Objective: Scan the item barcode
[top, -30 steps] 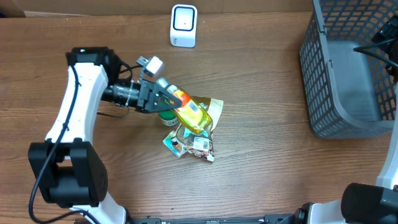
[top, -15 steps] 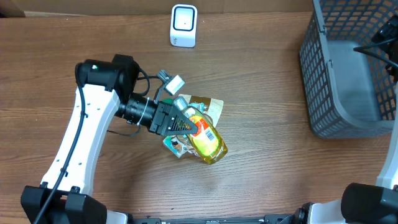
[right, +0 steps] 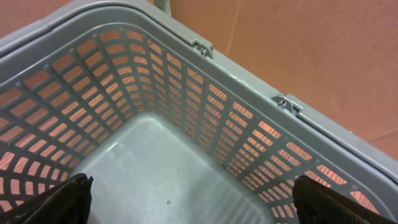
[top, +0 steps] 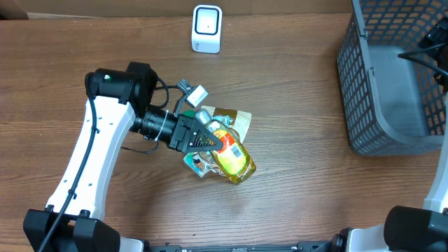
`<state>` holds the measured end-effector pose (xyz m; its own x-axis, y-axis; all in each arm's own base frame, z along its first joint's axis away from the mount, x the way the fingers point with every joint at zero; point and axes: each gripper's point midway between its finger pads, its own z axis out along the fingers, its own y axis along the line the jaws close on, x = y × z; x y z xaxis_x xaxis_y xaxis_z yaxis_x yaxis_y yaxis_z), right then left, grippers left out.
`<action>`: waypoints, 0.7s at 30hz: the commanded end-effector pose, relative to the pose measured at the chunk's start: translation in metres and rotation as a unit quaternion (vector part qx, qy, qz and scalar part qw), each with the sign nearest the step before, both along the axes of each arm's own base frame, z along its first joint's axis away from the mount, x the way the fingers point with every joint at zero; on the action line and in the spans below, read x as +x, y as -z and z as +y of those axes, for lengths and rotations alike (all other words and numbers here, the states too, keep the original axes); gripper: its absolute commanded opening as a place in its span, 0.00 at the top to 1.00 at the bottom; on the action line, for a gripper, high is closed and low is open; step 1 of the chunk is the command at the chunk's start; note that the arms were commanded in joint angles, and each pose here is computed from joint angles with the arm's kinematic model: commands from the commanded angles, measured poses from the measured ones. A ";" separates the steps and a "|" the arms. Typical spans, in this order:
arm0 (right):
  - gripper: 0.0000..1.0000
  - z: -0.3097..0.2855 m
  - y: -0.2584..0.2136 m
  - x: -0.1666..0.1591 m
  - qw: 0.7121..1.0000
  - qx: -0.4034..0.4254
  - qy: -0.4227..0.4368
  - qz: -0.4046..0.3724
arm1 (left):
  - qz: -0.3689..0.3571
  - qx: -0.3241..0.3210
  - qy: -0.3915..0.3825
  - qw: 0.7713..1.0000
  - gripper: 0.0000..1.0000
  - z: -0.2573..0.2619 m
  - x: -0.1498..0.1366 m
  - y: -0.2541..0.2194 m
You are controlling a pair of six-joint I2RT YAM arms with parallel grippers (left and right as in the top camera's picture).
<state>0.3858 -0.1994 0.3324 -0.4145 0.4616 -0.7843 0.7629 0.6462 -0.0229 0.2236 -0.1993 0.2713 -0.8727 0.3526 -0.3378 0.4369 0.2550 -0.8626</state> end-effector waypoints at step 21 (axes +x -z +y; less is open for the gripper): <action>0.00 -0.002 -0.004 -0.001 1.000 -0.007 0.004 -0.002 | -0.147 0.155 -0.218 0.952 0.96 0.025 0.132 -0.010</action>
<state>0.3857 -0.1994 0.3323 -0.4145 0.4620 -0.7841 0.7630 0.6460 -0.0228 0.3334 -0.1843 0.2447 -0.8662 0.1813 -0.4656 0.4702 0.6111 -0.6368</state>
